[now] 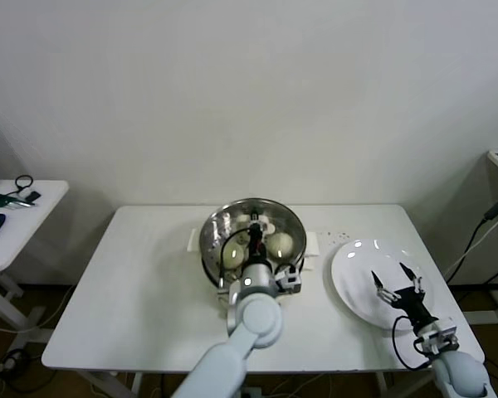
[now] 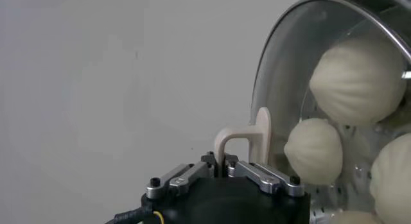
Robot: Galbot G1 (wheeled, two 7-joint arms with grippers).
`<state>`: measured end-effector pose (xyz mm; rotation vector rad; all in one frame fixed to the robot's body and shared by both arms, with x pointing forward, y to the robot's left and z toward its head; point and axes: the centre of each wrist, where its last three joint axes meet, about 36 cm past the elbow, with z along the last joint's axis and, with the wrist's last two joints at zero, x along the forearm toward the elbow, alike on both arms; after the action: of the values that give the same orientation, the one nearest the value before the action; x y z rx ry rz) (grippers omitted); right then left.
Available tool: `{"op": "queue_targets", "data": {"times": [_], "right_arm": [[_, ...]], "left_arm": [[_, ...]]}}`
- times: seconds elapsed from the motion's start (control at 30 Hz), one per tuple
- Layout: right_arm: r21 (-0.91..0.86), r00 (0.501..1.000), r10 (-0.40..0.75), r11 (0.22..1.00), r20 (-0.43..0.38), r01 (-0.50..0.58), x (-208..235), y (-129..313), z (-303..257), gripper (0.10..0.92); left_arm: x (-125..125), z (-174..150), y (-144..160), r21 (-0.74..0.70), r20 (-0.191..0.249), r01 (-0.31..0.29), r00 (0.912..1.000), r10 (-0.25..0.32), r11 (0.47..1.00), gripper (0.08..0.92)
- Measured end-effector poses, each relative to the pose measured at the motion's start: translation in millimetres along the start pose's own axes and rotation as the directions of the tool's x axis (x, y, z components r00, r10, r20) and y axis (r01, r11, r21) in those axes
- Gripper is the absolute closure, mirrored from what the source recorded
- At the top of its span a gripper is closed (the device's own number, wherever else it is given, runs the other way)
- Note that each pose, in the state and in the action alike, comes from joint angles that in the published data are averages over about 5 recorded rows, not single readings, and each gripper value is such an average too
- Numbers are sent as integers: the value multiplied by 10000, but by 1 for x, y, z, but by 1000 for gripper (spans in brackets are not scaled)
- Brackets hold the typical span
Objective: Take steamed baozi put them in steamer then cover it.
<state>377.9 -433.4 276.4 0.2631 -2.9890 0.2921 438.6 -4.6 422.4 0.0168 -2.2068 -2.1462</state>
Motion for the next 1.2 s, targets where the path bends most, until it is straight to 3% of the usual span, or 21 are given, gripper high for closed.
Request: {"op": "queue_targets", "data": {"times": [0.67, 1.2], "right_arm": [[25, 10000, 77, 10000, 56, -77, 1, -4, -2, 200], [-28, 9999, 106, 9999, -88, -106, 1, -5, -7, 200]], "left_arm": [[3, 2, -5, -3, 33, -36, 10000, 36, 10000, 841], [11, 18, 2, 18, 149, -21, 9999, 20, 10000, 413]]}}
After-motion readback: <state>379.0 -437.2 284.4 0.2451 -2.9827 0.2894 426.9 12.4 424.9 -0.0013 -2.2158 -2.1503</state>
